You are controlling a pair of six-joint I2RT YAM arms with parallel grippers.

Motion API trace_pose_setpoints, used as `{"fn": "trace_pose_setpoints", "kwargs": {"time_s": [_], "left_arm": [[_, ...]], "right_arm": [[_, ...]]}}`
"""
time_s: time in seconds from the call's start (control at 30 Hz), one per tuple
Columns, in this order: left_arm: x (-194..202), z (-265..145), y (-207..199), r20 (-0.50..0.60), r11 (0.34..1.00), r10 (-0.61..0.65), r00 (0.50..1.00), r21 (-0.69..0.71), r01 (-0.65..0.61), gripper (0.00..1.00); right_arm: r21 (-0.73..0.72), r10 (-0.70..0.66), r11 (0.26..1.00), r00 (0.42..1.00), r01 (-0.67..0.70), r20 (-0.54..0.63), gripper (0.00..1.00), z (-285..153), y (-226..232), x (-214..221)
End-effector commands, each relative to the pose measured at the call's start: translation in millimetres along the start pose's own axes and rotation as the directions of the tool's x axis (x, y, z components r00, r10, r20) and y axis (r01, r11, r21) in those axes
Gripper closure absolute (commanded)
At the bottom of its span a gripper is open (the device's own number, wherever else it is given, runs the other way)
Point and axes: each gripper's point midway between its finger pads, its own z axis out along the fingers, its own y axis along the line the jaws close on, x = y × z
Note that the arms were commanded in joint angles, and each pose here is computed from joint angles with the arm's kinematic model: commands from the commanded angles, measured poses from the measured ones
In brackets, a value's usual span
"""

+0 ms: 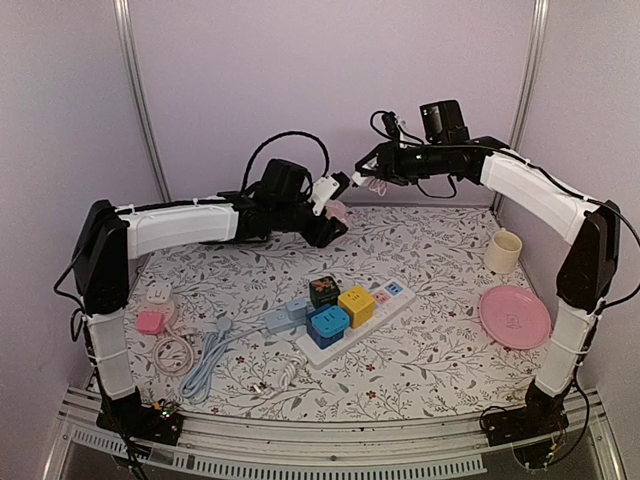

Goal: Pull the plug off the socket

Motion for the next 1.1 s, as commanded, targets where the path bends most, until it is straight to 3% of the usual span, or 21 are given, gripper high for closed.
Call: {"fn": "trace_pose_setpoints", "kwargs": {"time_s": [0.0,0.2,0.33,0.6,0.77,1.07], "left_arm": [[42,18,21,-0.116,0.999,-0.026,0.993,-0.036,0.021,0.73],[51,24,47,-0.127,0.993,-0.096,0.987,-0.081,0.086,0.72],[70,34,71,-0.176,0.979,-0.182,0.968,-0.128,0.161,0.72],[101,52,98,-0.255,0.948,-0.296,0.92,-0.193,0.252,0.7],[119,64,101,-0.295,0.937,-0.331,0.897,-0.213,0.276,0.67],[141,76,105,-0.343,0.919,-0.383,0.858,-0.231,0.318,0.64]], "right_arm": [[0.006,-0.093,0.996,0.99,0.093,0.106,0.79,-9,4,-36],[0.03,0.044,0.998,0.997,-0.046,0.062,0.8,0,-57,-31],[0.067,0.177,0.982,0.984,-0.177,0.008,0.8,11,-111,-9],[0.205,0.314,0.933,0.948,-0.296,-0.058,0.8,38,-188,41],[0.259,0.37,0.906,0.923,-0.335,-0.103,0.8,53,-214,73],[0.337,0.431,0.869,0.888,-0.362,-0.158,0.66,61,-240,117]]}}
